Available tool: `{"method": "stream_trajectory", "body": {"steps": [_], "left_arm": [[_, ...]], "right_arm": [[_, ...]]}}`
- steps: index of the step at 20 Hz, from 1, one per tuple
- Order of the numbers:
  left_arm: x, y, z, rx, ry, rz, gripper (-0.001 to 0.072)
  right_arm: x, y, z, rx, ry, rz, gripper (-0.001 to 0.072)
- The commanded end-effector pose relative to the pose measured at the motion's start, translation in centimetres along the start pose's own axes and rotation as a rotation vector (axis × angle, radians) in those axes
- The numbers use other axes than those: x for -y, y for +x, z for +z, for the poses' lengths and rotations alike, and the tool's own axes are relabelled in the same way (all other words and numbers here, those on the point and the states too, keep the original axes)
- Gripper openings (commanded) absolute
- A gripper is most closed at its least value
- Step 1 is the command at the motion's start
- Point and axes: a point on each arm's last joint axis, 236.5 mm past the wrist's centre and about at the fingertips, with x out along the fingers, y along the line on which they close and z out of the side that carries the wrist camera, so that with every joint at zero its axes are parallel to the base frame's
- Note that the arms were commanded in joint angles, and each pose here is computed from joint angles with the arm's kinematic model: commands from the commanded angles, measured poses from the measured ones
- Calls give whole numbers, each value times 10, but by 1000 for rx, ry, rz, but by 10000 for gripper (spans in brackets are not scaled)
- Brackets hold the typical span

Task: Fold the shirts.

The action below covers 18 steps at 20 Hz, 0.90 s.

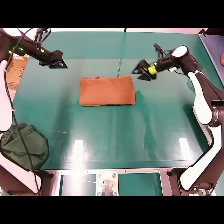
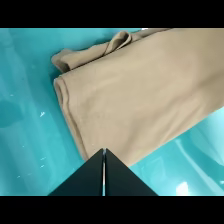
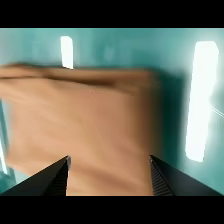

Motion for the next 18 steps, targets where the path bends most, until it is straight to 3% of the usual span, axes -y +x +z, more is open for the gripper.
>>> {"method": "stream_trajectory", "body": {"steps": [1,4,7,8,9,10,13,18], "left_arm": [[-5,0,-1,-5,0,24,22],[-5,0,-1,-5,0,24,23],[-5,0,-2,-8,-1,23,23],[-5,0,-2,-9,-2,22,22],[-5,0,-2,-8,-3,23,23],[-5,0,-2,-8,-3,23,23],[-4,0,-4,-17,-20,21,22],[-3,0,-10,-43,-21,15,22]], "right_arm": [[38,21,-35,-100,73,-23,555],[29,65,-47,-78,75,-15,555],[-14,93,-45,-39,74,104,549],[-35,94,-40,-14,67,166,424],[-58,89,-33,8,58,242,72],[-78,79,-27,22,46,298,33],[-108,1,5,90,-12,362,15],[-61,-194,39,382,26,206,14]]}}
